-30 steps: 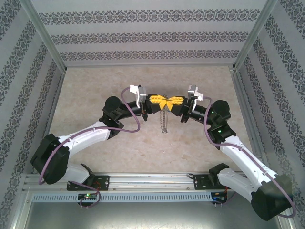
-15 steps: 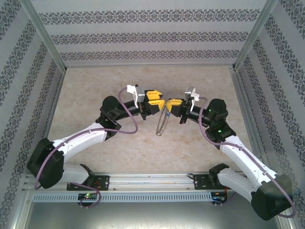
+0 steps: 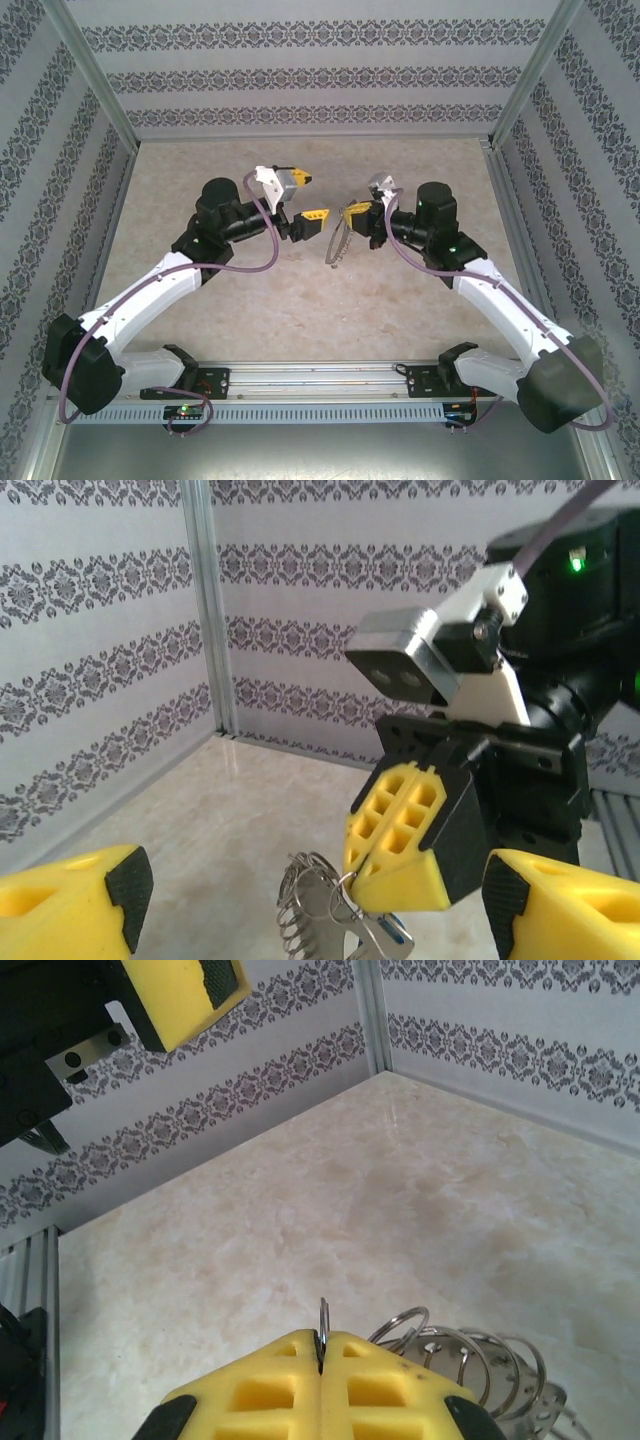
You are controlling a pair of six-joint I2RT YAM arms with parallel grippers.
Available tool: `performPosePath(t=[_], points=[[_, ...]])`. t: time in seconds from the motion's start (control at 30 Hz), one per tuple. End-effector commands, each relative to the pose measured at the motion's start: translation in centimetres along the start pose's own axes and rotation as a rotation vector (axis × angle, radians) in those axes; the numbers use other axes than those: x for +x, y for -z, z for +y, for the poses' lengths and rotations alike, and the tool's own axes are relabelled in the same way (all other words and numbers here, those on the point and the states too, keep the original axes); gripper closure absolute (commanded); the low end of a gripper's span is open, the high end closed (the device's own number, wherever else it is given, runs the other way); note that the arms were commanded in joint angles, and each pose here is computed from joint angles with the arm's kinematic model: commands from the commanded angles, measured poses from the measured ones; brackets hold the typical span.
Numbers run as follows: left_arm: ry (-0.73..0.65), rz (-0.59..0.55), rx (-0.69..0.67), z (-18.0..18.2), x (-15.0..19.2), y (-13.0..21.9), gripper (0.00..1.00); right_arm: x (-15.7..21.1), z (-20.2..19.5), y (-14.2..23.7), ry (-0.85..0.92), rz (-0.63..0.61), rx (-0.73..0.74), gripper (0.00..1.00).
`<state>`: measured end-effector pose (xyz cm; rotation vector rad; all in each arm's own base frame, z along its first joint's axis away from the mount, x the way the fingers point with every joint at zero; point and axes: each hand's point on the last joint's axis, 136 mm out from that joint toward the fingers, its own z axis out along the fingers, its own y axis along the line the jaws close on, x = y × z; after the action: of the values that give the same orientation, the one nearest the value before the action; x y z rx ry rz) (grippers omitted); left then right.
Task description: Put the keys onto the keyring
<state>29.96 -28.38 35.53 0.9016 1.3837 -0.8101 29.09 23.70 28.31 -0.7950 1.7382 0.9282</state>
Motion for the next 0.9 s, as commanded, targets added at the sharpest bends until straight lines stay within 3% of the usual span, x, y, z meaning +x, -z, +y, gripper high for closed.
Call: performPosePath(t=[0.0, 0.13, 0.2, 0.4, 0.67, 0.77, 0.87], points=[[-0.033, 0.101, 0.045, 0.0, 1.2, 0.3, 0.12, -0.9, -0.3, -0.2, 0.069, 0.047, -0.019, 1.00], [-0.042, 0.114, 0.054, 0.8, 1.3, 0.6, 0.07, -1.9, -0.8, -0.3, 0.062, 0.048, -0.060, 1.00], [-0.012, 0.119, 0.043, 2.0, 1.0, 0.7, 0.00, -2.6, -0.7, -0.1, 0.059, 0.039, -0.090, 1.00], [0.109, 0.113, 0.041, 5.3, 0.1, 0.1, 0.00, -3.8, -0.6, -0.1, 0.056, 0.029, -0.149, 1.00], [0.171, 0.175, 0.150, 6.1, 0.3, -0.9, 0.00, -4.6, -0.3, -1.1, 0.037, 0.044, -0.243, 1.00], [0.228, 0.207, 0.211, 6.0, 0.1, -1.1, 0.07, -4.7, -0.5, -1.7, 0.026, 0.055, -0.271, 1.00], [0.281, 0.253, 0.275, 5.5, 0.5, -1.4, 0.21, -4.7, -0.8, -2.3, 0.013, 0.068, -0.290, 1.00]])
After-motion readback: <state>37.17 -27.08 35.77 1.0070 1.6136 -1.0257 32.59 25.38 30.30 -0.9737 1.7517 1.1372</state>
